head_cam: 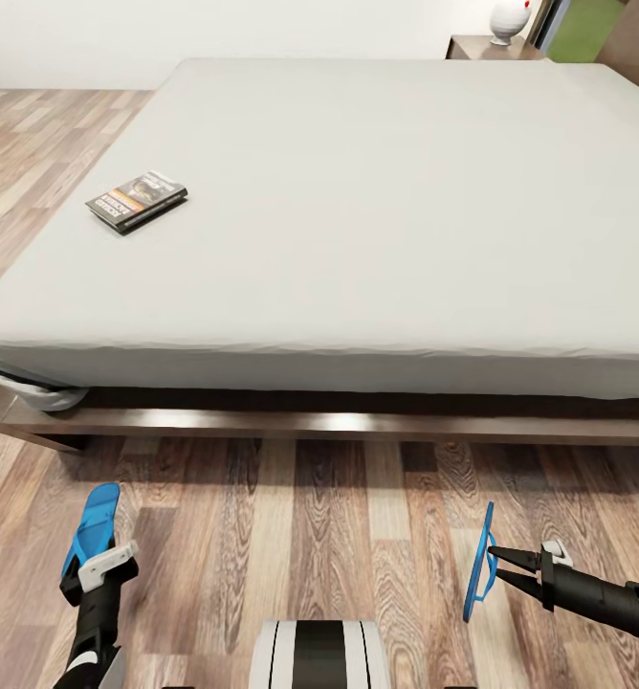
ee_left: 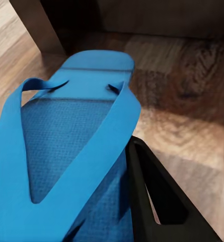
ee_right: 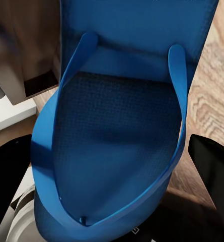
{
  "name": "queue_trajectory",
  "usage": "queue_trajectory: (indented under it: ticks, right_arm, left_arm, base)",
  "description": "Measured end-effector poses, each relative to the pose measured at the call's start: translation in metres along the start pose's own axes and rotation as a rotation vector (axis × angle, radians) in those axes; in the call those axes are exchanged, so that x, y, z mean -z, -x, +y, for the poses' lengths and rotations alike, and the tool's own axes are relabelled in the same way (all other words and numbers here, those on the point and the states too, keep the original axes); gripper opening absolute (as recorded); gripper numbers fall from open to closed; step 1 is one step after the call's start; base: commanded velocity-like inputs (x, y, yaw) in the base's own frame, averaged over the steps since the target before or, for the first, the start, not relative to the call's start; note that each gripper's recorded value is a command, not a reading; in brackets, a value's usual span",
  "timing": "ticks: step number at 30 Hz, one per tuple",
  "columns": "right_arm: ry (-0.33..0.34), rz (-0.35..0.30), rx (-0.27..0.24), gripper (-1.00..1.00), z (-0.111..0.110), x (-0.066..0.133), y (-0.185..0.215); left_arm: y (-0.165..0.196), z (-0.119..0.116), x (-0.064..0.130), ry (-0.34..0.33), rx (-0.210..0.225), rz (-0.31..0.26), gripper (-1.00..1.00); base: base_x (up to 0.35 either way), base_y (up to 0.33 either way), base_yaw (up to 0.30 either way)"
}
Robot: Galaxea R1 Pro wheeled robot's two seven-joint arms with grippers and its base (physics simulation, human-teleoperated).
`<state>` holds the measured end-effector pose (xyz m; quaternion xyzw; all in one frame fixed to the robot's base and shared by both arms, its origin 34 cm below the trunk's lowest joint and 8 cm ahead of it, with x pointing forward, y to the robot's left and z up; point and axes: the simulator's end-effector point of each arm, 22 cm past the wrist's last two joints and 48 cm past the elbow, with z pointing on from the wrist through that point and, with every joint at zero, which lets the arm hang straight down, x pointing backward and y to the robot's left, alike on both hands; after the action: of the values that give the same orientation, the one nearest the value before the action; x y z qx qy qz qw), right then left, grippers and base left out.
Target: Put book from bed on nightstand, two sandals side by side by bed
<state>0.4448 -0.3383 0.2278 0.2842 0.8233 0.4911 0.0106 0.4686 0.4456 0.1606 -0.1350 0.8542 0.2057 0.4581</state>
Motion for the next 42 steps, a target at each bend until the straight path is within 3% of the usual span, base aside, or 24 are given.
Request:
queue_trajectory:
  ticks: [4, 15, 42]
  right_arm:
    - [0.000, 0.000, 0.000, -1.00, 0.000, 0.000, 0.000]
    - [0.000, 0.000, 0.000, -1.00, 0.000, 0.000, 0.000]
    - [-0.008, 0.007, -0.013, -1.00, -0.007, -0.003, -0.002]
  left_arm:
    - [0.016, -0.004, -0.006, 0.000, 0.003, -0.042, -1.00]
    - [0.029, -0.014, -0.005, -0.008, 0.016, -0.090, -1.00]
    - [0.018, -0.012, -0.004, -0.006, 0.007, -0.068, -1.00]
  base:
    - [0.000, 0.000, 0.000]
    - [0.000, 0.000, 0.000]
    - [0.000, 0.000, 0.000]
